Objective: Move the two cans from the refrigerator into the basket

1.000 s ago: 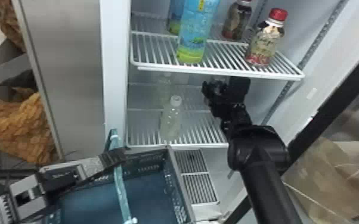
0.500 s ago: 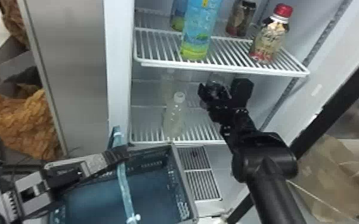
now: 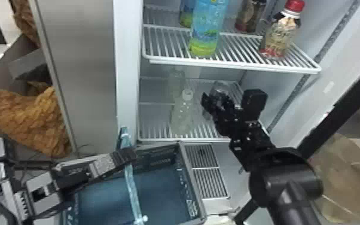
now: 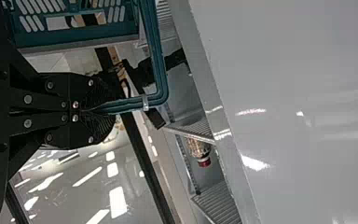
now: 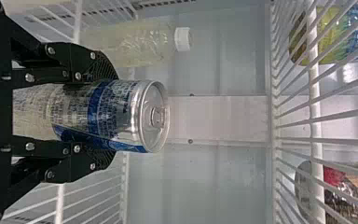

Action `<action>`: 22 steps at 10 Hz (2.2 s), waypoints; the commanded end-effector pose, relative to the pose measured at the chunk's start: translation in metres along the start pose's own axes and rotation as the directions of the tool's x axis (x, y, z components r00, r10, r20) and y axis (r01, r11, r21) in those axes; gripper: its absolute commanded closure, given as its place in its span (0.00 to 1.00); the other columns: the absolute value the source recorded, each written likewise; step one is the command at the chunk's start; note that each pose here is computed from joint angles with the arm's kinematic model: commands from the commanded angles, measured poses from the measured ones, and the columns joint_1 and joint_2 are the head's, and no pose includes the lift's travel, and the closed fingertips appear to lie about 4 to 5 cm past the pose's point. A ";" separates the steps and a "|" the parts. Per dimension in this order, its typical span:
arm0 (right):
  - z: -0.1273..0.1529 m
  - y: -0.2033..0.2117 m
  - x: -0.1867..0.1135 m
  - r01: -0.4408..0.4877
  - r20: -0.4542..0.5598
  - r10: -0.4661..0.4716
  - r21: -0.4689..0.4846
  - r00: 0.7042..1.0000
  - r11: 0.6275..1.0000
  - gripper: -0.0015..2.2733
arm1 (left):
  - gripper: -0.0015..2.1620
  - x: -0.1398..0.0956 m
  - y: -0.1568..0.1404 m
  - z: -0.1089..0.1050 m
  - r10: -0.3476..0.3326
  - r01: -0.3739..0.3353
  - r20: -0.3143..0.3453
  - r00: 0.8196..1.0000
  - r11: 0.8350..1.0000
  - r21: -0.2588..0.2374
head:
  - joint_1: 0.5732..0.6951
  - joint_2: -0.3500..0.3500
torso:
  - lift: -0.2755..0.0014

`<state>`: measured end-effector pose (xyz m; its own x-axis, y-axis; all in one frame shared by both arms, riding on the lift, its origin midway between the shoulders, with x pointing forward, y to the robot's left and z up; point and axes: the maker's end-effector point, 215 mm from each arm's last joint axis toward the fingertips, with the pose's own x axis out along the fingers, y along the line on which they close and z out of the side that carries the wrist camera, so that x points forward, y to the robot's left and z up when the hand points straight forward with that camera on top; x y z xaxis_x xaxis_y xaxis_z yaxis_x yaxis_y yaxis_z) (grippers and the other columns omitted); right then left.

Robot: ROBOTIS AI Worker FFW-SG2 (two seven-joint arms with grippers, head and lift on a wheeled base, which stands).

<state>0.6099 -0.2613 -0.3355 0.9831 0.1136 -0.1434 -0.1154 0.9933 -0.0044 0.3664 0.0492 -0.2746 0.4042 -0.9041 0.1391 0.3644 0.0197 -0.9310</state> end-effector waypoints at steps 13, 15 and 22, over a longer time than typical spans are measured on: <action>0.040 0.096 -0.174 -0.213 0.027 0.211 0.156 0.977 0.964 0.56 | 0.56 -0.005 0.003 -0.004 0.002 -0.001 0.012 1.000 1.000 -0.018 | 1.00 0.21 | 0.20; 0.053 0.117 -0.185 -0.268 0.053 0.263 0.188 0.963 0.945 0.56 | 0.56 -0.005 0.003 -0.004 0.003 -0.003 0.012 1.000 1.000 -0.018 | 1.00 0.23 | 0.20; -0.017 0.226 -0.203 -0.467 -0.058 0.534 0.413 0.843 0.782 0.42 | 0.56 -0.005 0.004 -0.004 0.004 -0.004 0.014 1.000 1.000 -0.019 | 1.00 0.41 | 0.20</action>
<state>0.3828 -0.0678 -0.3133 0.7744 0.6087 -0.1723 -0.4929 0.7513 0.4389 0.3621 0.0520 -0.2800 0.4172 -0.8980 0.1399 0.3472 0.0153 -0.9377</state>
